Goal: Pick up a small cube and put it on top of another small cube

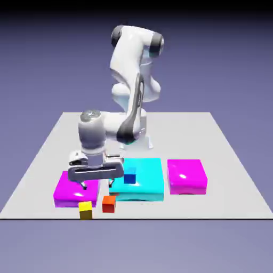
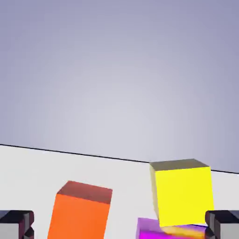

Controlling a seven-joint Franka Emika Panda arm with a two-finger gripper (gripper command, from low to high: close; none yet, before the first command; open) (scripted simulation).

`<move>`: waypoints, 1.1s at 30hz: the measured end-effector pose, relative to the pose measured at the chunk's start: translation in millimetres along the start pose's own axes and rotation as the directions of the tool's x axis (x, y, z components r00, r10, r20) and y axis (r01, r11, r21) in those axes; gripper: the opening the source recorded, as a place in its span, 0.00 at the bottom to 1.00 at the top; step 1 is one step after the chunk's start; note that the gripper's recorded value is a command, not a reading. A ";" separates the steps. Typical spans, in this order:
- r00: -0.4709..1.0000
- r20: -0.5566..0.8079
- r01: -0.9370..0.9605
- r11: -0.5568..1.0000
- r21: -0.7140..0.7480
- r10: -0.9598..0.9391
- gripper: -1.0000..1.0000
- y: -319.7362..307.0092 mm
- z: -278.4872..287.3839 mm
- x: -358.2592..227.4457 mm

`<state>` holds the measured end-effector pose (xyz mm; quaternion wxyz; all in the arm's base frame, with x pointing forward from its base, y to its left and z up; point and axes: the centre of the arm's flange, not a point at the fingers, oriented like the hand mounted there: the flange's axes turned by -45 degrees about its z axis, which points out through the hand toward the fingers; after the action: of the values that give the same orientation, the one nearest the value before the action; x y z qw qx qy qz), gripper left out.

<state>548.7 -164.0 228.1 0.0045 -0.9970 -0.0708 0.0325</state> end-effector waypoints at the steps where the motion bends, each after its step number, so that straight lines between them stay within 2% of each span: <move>1: 1.000 0.025 0.009 1.000 -0.003 -0.009 0.50 6.0 7.0 2.1; 6: 0.988 0.143 0.063 0.998 -0.018 -0.060 0.50 32.7 37.3 12.1; 8: 0.988 0.144 0.063 0.998 -0.018 -0.060 0.50 32.8 37.4 12.2; 11: 0.988 0.143 0.064 0.998 -0.018 -0.060 0.50 34.3 100.2 7.4; 12: 0.988 0.144 0.063 0.998 -0.018 -0.060 0.00 34.4 106.8 6.3; 14: 0.988 0.143 0.063 0.998 -0.017 -0.060 0.00 34.4 106.8 6.3; 17: 0.988 0.143 0.063 0.998 -0.016 -0.060 0.00 32.8 43.7 12.1; 19: 0.988 0.143 0.063 0.998 -0.016 -0.060 0.00 32.7 37.4 12.2; 26: 0.988 0.156 0.007 0.996 0.089 -0.020 0.00 -31.5 5.5 -8.4; 33: 0.987 0.161 -0.003 0.996 0.094 -0.013 0.00 -96.1 -45.1 -36.7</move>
<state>501.8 -74.3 276.8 0.0457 -0.9896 -0.0718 0.1163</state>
